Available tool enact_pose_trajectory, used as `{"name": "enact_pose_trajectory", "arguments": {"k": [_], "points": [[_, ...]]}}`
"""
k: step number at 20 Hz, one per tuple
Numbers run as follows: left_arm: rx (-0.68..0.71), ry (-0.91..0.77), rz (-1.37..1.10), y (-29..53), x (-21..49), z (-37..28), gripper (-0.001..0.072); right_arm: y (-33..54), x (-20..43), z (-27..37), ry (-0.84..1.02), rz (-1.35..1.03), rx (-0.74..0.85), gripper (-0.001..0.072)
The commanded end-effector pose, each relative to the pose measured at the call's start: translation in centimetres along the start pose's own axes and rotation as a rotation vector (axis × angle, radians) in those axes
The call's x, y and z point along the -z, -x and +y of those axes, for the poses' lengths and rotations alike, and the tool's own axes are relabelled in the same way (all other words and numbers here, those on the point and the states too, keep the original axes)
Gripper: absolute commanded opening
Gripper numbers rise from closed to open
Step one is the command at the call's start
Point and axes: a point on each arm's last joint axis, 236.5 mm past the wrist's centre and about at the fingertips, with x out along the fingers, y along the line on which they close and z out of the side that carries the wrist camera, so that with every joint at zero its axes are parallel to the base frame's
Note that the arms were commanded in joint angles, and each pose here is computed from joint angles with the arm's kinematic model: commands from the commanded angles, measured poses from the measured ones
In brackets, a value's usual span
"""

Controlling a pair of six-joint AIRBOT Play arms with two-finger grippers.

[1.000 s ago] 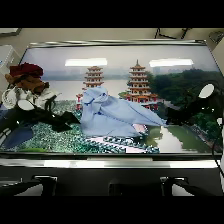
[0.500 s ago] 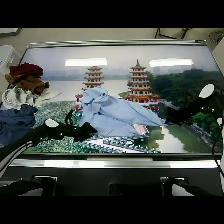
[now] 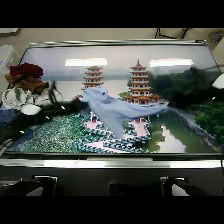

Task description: Fold the clothes and pants, and hang the long-sleeved shirts on hangers.

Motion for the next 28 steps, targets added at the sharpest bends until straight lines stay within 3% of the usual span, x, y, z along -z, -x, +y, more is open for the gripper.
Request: {"name": "enact_pose_trajectory", "arguments": {"k": [1, 3, 6, 9, 14, 16, 18, 22, 25, 28], "points": [[0.137, -0.459, -0.498, 16.0, -14.1, -16.3, 0.0020, 16.7, -11.8, 3.7, 0.128, -0.663, 0.073, 0.0046], [0.179, -0.616, -0.745, 26.7, -16.6, -25.0, 0.0021, 28.4, -13.0, 6.0, 0.149, -0.981, 0.103, 0.0046], [0.221, -0.804, -0.941, 35.9, -13.3, -33.5, 0.0021, 35.6, -8.2, 7.6, 0.160, -1.090, 0.124, 0.0046], [0.259, -0.836, -0.969, 38.1, -10.3, -35.8, 0.0021, 36.6, -4.0, 8.0, 0.164, -1.040, 0.132, 0.0046], [0.255, -0.798, -0.947, 37.3, -11.2, -34.9, 0.0021, 41.6, -1.5, 9.7, 0.196, -1.199, 0.107, 0.0045], [0.159, -0.799, -0.863, 34.2, -12.8, -31.6, 0.0021, 39.8, -1.5, 9.0, 0.180, -1.125, 0.120, 0.0045], [0.033, -0.749, -0.706, 28.9, -14.5, -25.0, 0.0021, 33.7, -1.8, 6.3, 0.120, -0.895, 0.168, 0.0045], [-0.132, -0.423, -0.392, 15.4, -15.0, -5.9, 0.0021, 15.5, -3.7, -0.3, -0.045, -0.389, 0.216, 0.0045], [-0.243, -0.216, -0.288, 7.7, -13.4, 5.7, 0.0023, 2.2, -7.8, -2.1, -0.240, -0.287, 0.082, 0.0045], [-0.273, -0.067, -0.187, 2.5, -11.2, 12.2, 0.0023, -7.5, -10.8, -1.6, -0.442, -0.236, -0.112, 0.0046]]}}
